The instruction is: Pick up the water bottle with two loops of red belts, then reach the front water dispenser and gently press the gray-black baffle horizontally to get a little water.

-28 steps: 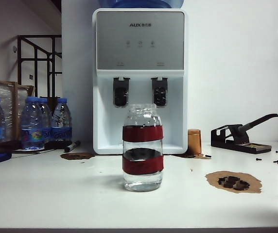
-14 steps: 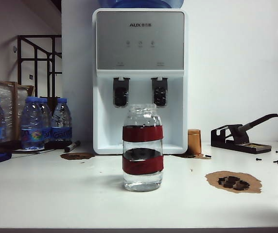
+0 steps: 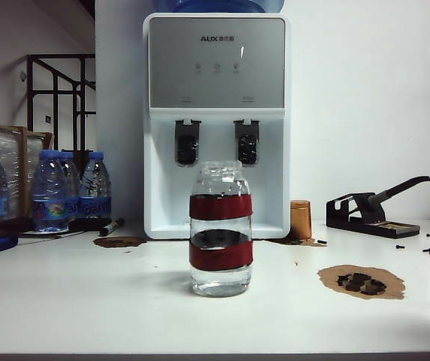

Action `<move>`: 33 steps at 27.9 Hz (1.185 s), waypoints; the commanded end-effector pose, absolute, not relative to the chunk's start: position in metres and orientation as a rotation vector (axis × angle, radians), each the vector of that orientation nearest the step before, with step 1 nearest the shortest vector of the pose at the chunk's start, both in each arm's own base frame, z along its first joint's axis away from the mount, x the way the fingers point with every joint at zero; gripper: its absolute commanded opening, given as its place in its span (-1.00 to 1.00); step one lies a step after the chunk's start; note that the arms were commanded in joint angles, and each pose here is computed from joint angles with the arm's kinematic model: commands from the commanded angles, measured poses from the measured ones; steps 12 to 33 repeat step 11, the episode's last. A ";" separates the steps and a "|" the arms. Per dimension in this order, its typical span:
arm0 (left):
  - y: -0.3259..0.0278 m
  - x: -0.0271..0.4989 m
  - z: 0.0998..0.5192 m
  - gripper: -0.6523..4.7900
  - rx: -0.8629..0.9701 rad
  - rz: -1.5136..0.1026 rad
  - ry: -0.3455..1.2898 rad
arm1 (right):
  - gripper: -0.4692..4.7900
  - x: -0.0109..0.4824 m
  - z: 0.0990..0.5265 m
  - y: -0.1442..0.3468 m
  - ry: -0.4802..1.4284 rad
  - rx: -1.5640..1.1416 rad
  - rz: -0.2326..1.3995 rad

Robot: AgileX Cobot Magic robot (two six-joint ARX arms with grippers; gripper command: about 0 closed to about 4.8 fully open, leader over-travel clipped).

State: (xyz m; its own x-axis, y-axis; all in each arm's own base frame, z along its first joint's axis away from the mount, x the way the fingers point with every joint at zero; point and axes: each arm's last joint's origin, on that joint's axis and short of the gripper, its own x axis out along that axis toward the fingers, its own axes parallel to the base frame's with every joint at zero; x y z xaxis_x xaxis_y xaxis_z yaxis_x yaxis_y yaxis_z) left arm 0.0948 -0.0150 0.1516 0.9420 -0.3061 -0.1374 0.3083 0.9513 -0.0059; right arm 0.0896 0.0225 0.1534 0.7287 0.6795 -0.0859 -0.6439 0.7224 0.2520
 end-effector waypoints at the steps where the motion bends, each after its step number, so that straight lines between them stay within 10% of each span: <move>1: -0.015 0.095 0.151 -0.78 0.020 -0.311 0.137 | -0.83 0.090 0.153 0.023 0.159 0.179 0.735; 33: -0.015 0.095 0.151 -0.78 0.020 -0.311 0.137 | -0.83 0.090 0.153 0.022 0.148 0.149 0.733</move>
